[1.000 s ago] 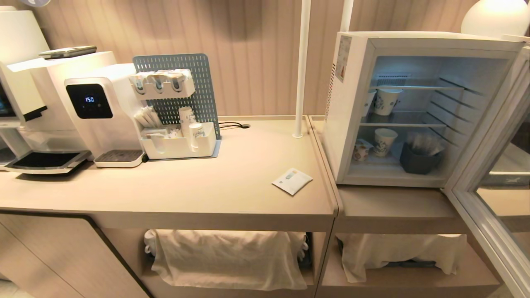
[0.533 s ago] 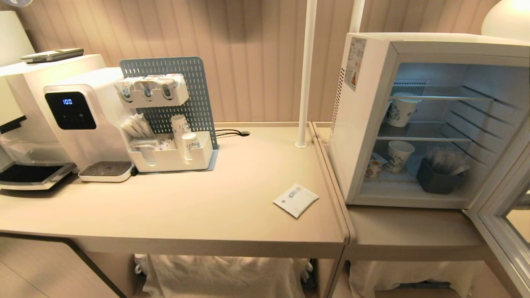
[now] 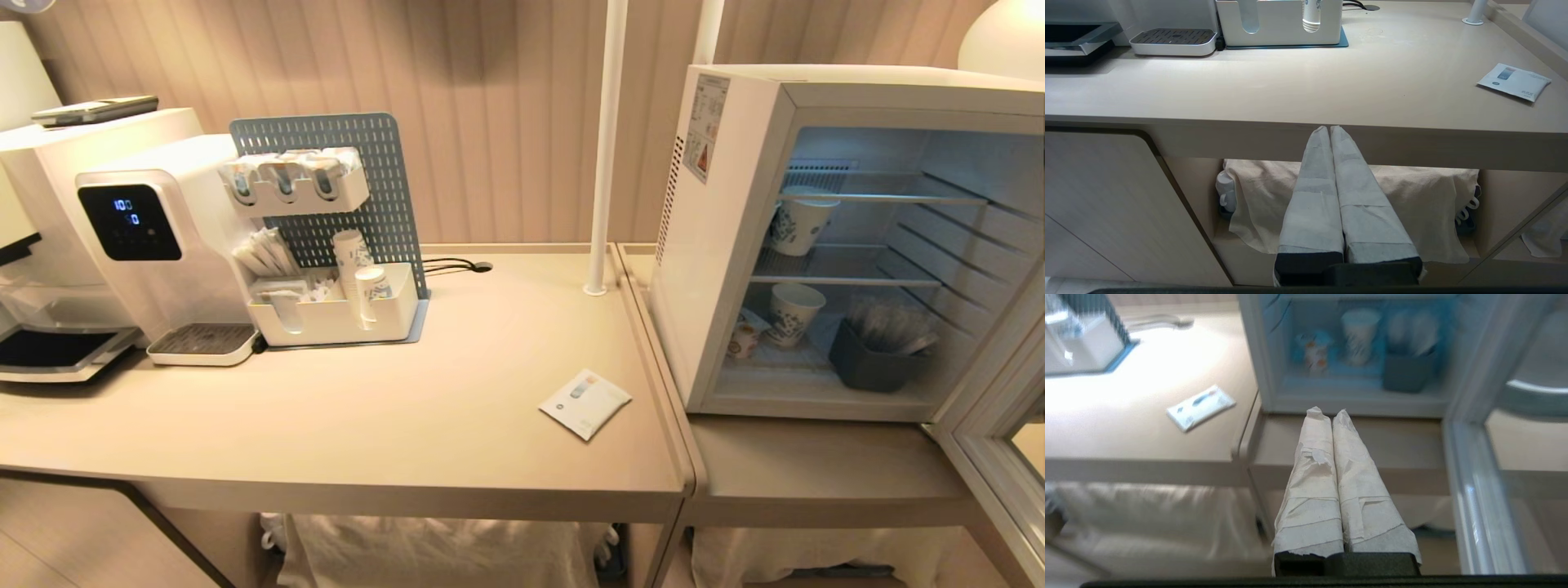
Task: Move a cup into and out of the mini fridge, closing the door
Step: Take the yoghurt out of the freezer
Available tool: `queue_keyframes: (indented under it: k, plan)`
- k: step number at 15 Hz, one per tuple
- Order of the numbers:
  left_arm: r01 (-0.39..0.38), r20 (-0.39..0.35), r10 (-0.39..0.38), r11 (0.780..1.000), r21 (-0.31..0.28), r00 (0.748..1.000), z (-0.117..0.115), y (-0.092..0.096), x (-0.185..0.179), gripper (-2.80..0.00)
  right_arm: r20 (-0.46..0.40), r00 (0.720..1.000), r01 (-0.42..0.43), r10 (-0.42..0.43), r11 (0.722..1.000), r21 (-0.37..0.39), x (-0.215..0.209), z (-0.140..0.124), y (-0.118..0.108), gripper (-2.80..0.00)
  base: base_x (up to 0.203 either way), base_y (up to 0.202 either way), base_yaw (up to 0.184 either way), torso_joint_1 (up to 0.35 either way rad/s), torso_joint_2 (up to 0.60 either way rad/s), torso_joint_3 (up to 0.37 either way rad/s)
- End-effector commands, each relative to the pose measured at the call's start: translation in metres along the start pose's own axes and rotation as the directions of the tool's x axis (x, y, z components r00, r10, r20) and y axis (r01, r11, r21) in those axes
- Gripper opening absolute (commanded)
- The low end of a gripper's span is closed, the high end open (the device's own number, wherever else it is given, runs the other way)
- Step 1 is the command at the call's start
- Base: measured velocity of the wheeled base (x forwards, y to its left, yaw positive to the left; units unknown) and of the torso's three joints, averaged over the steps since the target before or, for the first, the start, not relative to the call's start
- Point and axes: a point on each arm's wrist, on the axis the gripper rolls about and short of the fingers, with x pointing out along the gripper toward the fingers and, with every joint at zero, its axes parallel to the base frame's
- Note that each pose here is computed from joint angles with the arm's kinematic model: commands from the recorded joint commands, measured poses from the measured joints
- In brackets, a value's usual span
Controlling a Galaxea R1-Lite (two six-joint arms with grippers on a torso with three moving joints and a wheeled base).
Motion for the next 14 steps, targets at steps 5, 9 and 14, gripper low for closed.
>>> queue_keyframes:
  k: [5, 9, 14]
  plan:
    - [0.0, -0.003, 0.0, 1.0, 0.0, 1.0, 0.0, 0.0, 0.0, -2.8, -0.554, 0.825, -0.105, 0.114, 0.993, 0.048, 0.152, -0.002, 0.004, -2.8, 0.0, 0.0, 0.0, 0.0, 0.0, 0.0]
    - [0.0, -0.002, 0.0, 1.0, -0.001, 1.0, 0.0, 0.0, 0.0, -2.8, -0.679, 0.721, -0.121, 0.138, 0.99, 0.073, 0.233, -0.057, 0.009, -2.8, 0.0, 0.0, 0.0, 0.0, 0.0, 0.0]
    - [0.0, -0.002, 0.0, 1.0, -0.003, 1.0, 0.0, 0.0, 0.0, -2.8, -0.598, 0.798, -0.045, 0.076, 0.997, 0.066, 0.315, -0.1, 0.012, -2.8, 0.0, 0.0, 0.0, 0.0, 0.0, 0.0]
